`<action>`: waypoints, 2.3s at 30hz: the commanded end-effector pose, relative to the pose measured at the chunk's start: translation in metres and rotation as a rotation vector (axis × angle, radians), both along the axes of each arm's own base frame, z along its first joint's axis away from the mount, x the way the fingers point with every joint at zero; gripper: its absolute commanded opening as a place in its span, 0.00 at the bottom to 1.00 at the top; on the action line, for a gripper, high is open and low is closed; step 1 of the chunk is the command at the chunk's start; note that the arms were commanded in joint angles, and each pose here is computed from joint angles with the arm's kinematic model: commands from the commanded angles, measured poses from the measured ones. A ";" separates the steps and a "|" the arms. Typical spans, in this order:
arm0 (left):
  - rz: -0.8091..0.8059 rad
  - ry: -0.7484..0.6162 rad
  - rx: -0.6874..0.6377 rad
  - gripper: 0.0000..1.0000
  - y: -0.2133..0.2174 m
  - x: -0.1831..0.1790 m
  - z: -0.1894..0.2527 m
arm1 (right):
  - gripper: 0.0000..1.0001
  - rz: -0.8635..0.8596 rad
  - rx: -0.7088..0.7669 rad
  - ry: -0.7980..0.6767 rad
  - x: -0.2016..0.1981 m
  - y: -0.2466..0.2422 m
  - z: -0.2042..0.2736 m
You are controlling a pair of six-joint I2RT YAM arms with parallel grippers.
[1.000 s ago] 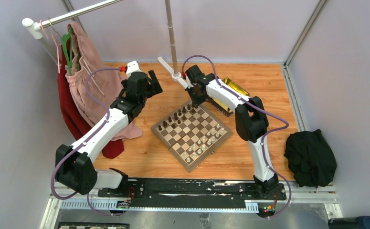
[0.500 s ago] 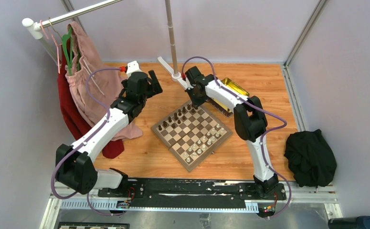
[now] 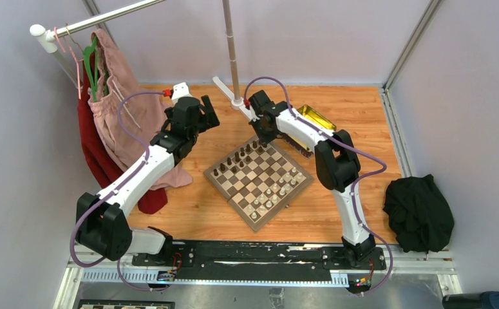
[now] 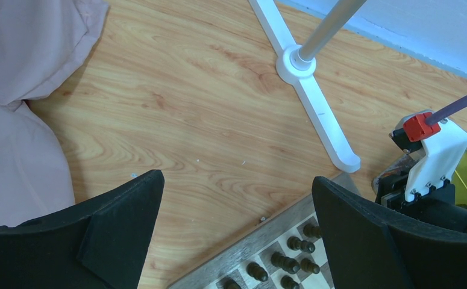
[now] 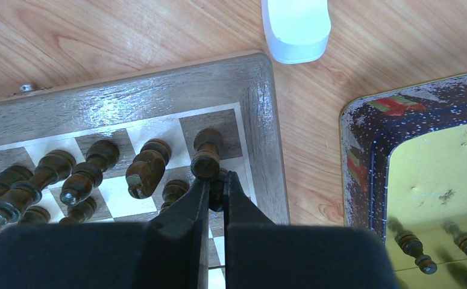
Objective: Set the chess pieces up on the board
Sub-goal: Place the chess piece on the chessboard.
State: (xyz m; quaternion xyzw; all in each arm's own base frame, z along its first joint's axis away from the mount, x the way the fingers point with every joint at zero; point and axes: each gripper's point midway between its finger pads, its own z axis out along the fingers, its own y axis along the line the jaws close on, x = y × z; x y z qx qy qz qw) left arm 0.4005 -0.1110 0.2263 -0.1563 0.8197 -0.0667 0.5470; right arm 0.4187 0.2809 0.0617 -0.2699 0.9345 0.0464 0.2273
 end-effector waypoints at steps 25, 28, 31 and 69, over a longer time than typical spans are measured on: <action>-0.024 -0.028 -0.008 1.00 -0.005 0.007 0.016 | 0.35 0.023 -0.063 0.021 -0.016 -0.012 -0.006; -0.028 -0.029 -0.013 1.00 -0.007 0.009 0.017 | 0.36 0.025 -0.056 0.011 -0.016 -0.012 0.000; -0.033 -0.025 -0.019 1.00 -0.009 0.009 0.016 | 0.36 0.026 -0.055 0.007 -0.017 -0.012 0.005; -0.046 -0.019 0.010 1.00 -0.017 0.020 0.023 | 0.39 -0.410 -0.059 -0.157 0.002 -0.151 0.073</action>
